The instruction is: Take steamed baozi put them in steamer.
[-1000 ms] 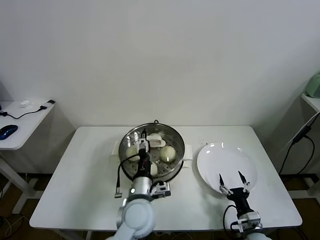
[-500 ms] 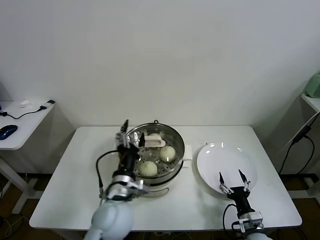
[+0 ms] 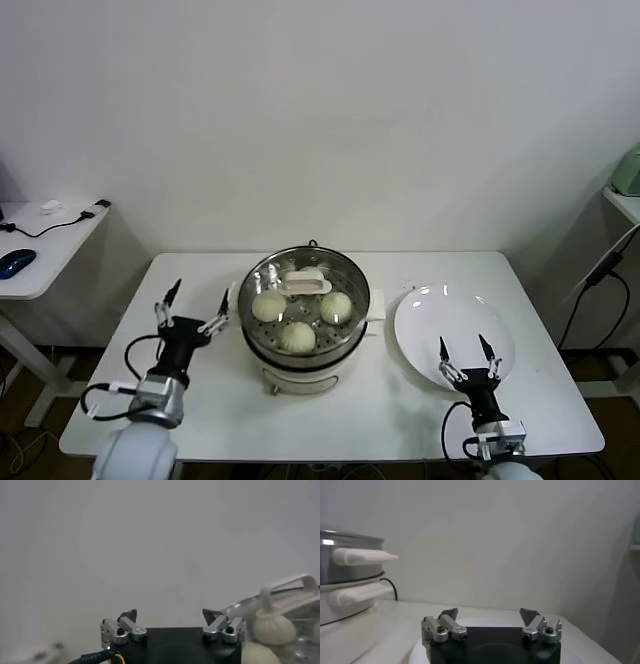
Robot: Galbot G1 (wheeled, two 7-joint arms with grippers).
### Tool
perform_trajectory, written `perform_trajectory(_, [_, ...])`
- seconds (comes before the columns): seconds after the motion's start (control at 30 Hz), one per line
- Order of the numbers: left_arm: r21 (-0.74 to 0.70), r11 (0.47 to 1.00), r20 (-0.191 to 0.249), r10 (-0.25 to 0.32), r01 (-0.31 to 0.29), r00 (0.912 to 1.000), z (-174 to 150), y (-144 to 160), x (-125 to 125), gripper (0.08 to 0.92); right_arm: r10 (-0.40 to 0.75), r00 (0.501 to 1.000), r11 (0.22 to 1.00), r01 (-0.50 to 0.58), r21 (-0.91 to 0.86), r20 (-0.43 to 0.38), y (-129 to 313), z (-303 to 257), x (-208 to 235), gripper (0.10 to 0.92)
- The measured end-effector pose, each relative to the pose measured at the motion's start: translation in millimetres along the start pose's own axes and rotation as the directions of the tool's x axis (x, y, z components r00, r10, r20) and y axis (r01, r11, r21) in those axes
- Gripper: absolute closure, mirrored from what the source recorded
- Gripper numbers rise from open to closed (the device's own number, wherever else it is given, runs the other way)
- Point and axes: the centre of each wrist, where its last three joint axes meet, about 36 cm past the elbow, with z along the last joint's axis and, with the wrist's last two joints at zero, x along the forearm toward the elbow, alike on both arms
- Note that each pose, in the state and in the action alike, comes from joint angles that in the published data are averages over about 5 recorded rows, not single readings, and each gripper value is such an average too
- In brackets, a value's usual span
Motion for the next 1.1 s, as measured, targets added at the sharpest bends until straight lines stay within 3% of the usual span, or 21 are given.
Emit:
perform_trajectory(0.2, [0.141,0.990,-0.014,0.008,-0.006,0.9999,39.5,8.4,15.8,0.177,0.014,1.000,1.000,-0.014,-0.015,0.006,1.4,0.8,-1.6,0.200])
perform_trajectory(0.47, [0.227,0.974,-0.028,-0.005,0.011,0.9996,75.1,9.7,31.9,0.177,0.019,1.000,0.999,-0.019,-0.028,-0.005,3.0,4.0,0.6,0.200])
perform_trajectory(1.1, [0.276,0.961,-0.024,0.002,0.004,0.9997,102.9,1.5,47.8,0.177,0.027,0.999,0.999,-0.028,-0.039,-0.019,1.7,7.4,6.3,0.200])
